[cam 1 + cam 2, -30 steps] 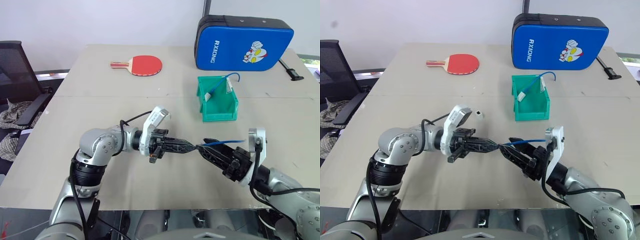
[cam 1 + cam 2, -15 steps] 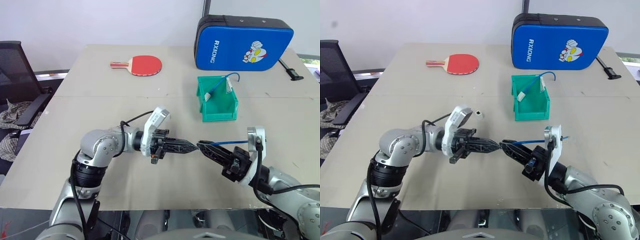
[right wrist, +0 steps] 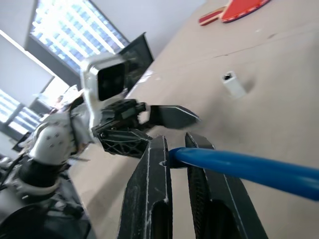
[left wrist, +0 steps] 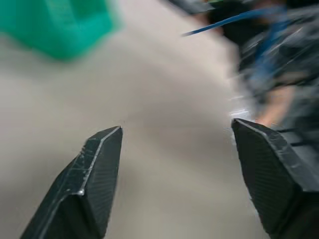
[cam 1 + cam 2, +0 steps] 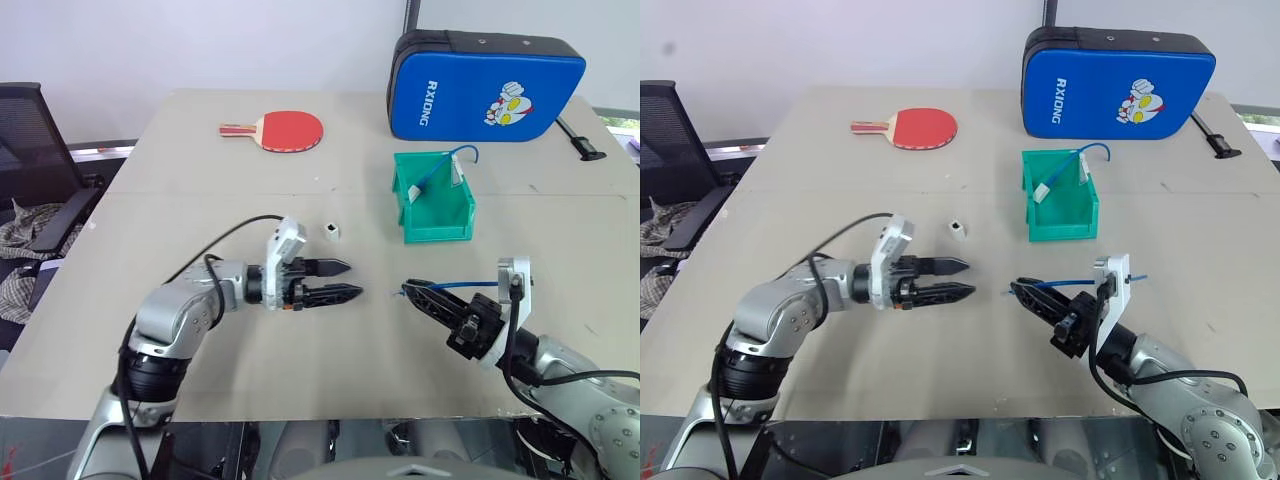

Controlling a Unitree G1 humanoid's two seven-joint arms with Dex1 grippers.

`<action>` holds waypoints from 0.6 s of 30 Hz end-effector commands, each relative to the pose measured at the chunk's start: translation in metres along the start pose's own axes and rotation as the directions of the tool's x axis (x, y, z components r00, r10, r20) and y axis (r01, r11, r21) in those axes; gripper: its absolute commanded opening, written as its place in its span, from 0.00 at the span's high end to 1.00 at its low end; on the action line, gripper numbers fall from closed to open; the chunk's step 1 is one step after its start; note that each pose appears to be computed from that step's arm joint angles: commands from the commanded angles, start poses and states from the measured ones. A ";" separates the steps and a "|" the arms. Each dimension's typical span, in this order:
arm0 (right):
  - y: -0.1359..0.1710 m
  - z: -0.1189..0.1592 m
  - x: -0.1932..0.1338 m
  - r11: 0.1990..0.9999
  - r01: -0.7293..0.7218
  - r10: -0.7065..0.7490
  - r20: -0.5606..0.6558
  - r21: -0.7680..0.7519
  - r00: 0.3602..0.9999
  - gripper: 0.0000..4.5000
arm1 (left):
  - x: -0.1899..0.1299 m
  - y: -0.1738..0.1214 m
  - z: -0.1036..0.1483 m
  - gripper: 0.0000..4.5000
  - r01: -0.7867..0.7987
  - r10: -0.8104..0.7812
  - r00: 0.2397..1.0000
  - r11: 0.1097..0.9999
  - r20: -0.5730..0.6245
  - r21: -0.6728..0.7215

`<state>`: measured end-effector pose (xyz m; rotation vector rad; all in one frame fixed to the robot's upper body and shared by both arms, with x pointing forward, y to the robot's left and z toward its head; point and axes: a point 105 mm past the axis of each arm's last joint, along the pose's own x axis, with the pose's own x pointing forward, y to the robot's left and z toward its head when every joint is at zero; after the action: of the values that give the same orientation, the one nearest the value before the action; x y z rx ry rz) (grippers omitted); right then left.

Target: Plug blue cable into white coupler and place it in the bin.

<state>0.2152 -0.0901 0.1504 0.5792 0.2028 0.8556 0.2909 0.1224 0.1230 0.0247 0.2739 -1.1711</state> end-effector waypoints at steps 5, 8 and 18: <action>0.001 0.003 0.007 0.999 -0.024 0.025 0.026 -0.031 0.999 1.00 | -0.011 0.042 0.001 0.19 -0.278 0.272 0.961 0.942 0.056 0.188; 0.000 0.003 0.007 0.999 -0.024 0.025 0.020 -0.042 0.999 1.00 | -0.006 0.055 -0.001 0.19 -0.336 0.332 0.942 0.923 0.054 0.186; -0.001 0.001 0.004 0.998 0.007 -0.006 0.022 -0.064 1.000 1.00 | 0.027 0.077 -0.003 0.19 -0.340 0.350 0.937 0.904 0.008 0.261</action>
<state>0.2220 -0.0888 0.1392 0.5376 0.2116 0.8294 0.3657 0.1310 0.0985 0.2769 0.1731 -0.8499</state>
